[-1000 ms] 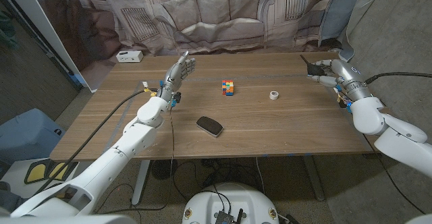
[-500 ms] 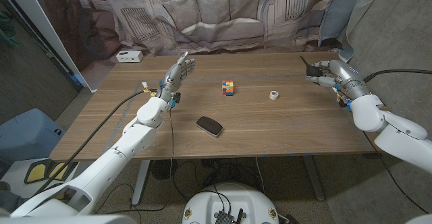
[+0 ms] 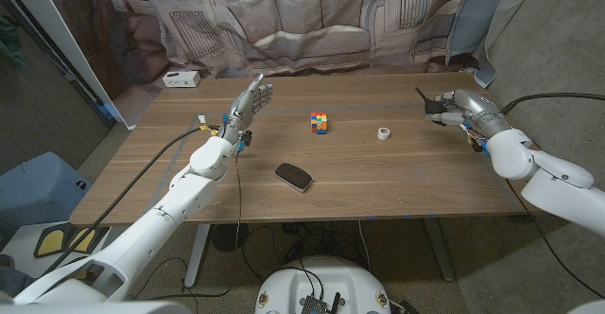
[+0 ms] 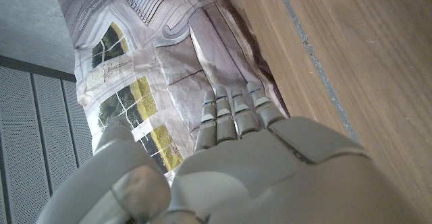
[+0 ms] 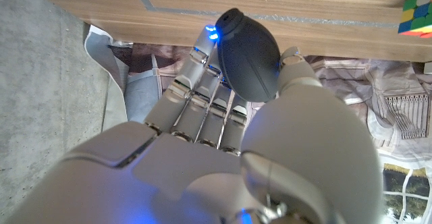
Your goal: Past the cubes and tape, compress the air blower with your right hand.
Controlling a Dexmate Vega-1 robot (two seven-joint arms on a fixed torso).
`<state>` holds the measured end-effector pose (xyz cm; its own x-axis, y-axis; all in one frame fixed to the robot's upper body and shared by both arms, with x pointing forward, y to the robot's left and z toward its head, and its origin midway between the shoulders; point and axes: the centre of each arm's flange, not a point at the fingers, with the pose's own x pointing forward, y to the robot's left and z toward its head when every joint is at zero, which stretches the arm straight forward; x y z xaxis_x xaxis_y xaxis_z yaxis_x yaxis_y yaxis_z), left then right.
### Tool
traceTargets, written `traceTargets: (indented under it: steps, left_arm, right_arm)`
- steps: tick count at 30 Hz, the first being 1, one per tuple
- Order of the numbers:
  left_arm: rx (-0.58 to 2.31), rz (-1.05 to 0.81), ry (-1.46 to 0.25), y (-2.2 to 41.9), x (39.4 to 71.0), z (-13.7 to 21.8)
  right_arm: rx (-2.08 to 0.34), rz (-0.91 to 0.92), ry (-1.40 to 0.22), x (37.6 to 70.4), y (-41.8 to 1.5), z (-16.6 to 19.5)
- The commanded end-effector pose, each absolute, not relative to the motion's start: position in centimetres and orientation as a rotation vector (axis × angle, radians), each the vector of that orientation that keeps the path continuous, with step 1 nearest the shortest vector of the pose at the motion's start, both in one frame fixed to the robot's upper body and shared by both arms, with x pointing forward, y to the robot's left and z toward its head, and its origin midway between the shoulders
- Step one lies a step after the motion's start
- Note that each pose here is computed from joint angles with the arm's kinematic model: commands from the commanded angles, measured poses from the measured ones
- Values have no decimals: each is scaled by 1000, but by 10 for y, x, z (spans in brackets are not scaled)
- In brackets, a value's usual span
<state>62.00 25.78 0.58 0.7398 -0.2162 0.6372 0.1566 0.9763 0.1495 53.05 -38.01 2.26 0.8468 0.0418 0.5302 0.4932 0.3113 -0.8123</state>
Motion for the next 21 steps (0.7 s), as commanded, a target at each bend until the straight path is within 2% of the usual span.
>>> traceTargets:
  steps: [1,21]
  left_arm:
    - [78,-202,-706,262,624,3]
    - [79,-198,-703,262,626,1]
  right_arm:
    - [-1278,-292,-423,541,-380,15]
    - [-1363,-258,-296,558,-385,9]
